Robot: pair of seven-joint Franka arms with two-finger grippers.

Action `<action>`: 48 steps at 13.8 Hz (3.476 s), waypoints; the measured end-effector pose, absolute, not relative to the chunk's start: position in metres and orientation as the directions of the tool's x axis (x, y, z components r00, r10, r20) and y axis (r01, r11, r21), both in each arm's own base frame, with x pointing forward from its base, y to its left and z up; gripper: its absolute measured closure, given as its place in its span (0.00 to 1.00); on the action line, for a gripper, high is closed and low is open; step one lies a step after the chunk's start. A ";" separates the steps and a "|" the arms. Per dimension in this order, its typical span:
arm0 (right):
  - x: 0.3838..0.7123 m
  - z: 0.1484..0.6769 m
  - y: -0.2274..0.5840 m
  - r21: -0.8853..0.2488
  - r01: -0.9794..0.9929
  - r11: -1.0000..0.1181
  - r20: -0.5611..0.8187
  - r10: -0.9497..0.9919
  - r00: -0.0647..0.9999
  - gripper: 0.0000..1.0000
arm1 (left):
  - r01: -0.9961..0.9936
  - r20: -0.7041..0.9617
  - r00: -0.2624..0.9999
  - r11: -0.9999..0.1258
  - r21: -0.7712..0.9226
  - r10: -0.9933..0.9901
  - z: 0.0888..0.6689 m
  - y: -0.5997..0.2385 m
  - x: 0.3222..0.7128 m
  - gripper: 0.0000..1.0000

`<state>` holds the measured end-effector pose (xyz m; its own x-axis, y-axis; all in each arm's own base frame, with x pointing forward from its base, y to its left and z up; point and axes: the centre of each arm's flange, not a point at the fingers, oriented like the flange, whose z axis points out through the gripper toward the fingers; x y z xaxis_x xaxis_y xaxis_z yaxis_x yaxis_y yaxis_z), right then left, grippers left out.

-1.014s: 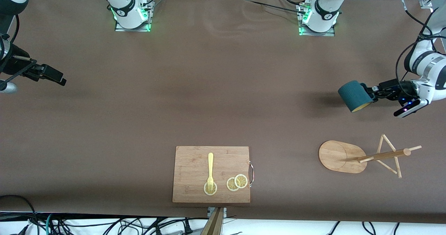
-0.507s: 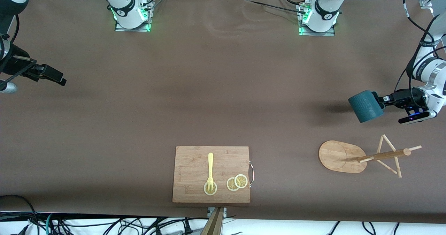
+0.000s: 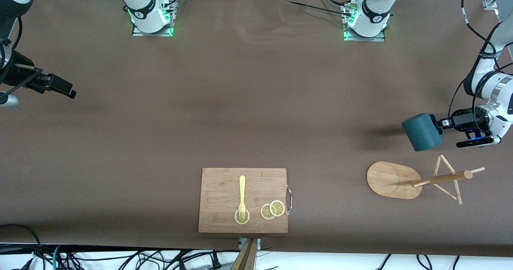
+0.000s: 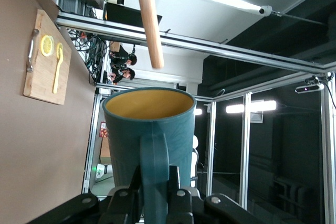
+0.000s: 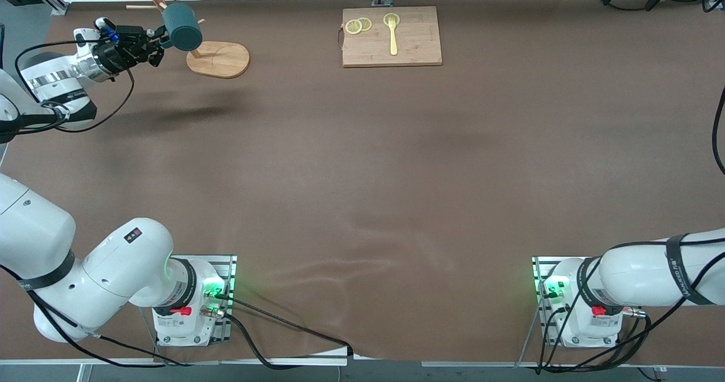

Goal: Pass cup and hang on rack
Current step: 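Carry the mug with the left gripper to the wooden rack, then hook the mug handle onto a rack peg with the left gripper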

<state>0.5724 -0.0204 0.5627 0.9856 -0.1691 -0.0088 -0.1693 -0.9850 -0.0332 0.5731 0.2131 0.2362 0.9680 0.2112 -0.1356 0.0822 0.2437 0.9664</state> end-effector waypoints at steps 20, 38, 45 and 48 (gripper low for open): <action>0.572 0.563 -0.020 -0.033 -0.169 -0.985 -0.009 -0.169 0.986 0.00 | 0.246 -0.337 0.913 0.347 0.905 0.230 0.220 0.272 0.603 0.79; 0.573 0.562 -0.020 -0.033 -0.169 -0.985 -0.010 -0.169 0.986 0.00 | 0.235 -0.327 0.904 0.319 0.918 0.275 0.196 0.283 0.618 0.69; 0.573 0.562 -0.020 -0.033 -0.169 -0.985 -0.010 -0.169 0.986 0.00 | 0.227 -0.314 0.911 0.312 0.923 0.267 0.196 0.299 0.612 0.16; 0.573 0.562 -0.020 -0.033 -0.169 -0.985 -0.010 -0.169 0.986 0.00 | 0.235 -0.317 0.913 0.303 0.924 0.258 0.194 0.326 0.590 0.00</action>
